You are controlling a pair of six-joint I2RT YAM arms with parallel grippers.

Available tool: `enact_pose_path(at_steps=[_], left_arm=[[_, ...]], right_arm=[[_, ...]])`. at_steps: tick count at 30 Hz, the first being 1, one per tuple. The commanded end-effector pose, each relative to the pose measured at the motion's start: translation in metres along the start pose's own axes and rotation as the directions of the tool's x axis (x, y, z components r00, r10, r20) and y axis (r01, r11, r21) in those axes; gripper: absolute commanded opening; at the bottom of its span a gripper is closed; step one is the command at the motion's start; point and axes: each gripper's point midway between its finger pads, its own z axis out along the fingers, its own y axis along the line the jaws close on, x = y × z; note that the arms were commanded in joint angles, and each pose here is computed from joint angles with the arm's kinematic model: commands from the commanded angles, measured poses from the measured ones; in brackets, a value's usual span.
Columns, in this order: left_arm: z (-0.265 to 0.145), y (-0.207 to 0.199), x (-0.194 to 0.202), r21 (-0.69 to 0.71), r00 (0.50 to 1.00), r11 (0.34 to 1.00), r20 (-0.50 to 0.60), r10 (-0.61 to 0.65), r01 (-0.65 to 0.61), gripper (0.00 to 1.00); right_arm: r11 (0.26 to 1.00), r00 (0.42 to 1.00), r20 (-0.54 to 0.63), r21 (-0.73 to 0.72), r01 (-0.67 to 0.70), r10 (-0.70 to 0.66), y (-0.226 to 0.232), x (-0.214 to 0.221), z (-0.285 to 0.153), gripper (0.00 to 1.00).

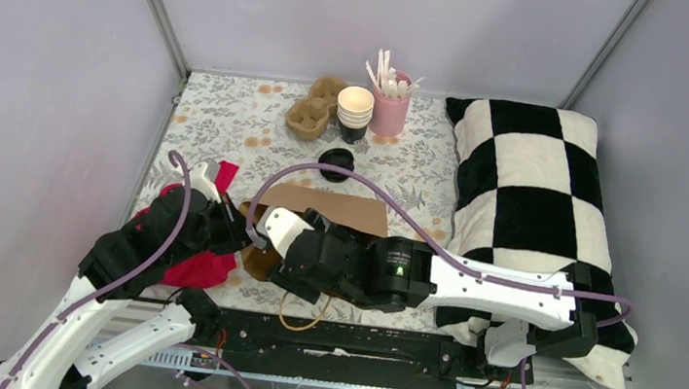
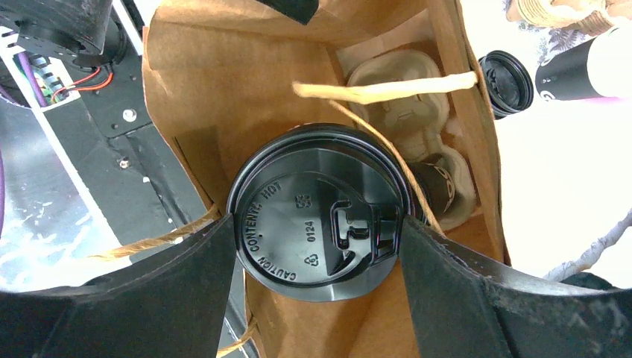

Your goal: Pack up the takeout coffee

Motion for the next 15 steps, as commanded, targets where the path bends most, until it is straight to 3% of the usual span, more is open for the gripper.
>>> enact_pose_path(at_steps=[1, 15], left_arm=[[0.0, -0.008, 0.0, 0.068, 1.0, 0.998, 0.015, 0.004, -0.005, 0.02], [0.001, -0.013, 0.012, 0.093, 0.998, 0.995, -0.056, 0.039, -0.033, 0.0]], right_arm=[[0.996, 0.998, 0.065, 0.095, -0.005, -0.001, -0.009, -0.007, 0.001, 0.64], [0.955, 0.991, 0.093, 0.289, 0.07, -0.1, -0.03, -0.016, 0.016, 0.64]])
